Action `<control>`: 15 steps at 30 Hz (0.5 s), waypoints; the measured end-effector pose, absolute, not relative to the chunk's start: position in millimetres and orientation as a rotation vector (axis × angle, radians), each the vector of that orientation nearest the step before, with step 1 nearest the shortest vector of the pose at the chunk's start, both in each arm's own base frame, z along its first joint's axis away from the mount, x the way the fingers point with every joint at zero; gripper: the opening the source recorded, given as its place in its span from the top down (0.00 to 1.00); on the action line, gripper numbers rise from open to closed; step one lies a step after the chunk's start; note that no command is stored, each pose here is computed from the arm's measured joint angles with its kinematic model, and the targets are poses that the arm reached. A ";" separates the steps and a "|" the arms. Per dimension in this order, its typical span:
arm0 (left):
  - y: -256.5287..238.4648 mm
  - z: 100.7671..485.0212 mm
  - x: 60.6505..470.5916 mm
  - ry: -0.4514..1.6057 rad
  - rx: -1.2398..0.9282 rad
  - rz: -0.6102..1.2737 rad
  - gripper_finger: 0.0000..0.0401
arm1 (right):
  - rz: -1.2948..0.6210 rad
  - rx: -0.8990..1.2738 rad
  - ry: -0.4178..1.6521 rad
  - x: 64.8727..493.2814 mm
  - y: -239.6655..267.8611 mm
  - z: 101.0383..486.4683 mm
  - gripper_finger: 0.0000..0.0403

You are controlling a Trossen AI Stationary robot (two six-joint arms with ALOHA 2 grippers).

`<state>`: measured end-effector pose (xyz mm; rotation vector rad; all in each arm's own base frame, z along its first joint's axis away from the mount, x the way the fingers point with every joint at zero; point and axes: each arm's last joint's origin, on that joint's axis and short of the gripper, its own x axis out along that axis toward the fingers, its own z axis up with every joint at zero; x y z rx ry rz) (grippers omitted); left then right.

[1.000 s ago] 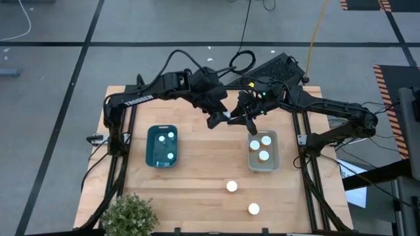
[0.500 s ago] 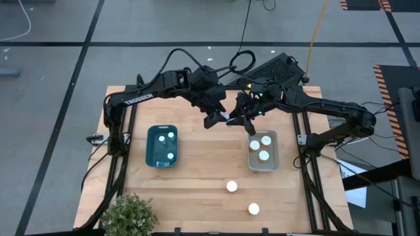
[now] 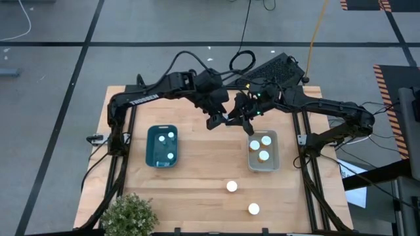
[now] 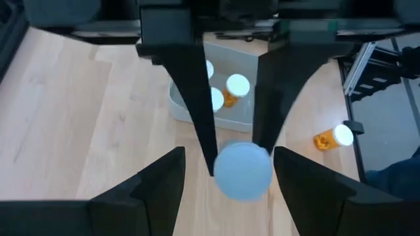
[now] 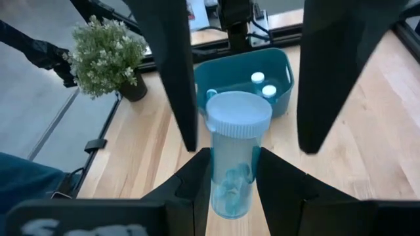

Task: Pick and place medicine bottles into bin by pill shape (circle, oval)
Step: Adjust the blue pill bottle

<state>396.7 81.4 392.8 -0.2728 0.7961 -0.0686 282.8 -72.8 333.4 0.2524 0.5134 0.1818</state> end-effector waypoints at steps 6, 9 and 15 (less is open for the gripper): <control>81.5 392.5 397.1 0.796 -0.277 -0.064 0.42 | 0.183 0.254 0.515 282.5 -72.7 333.4 0.75; 81.6 392.4 397.1 0.797 -0.284 -0.059 0.42 | 0.184 0.252 0.515 282.5 -72.7 333.5 0.75; 81.1 392.4 397.2 0.798 -0.288 -0.056 0.42 | 0.184 0.252 0.515 282.5 -72.7 333.4 0.75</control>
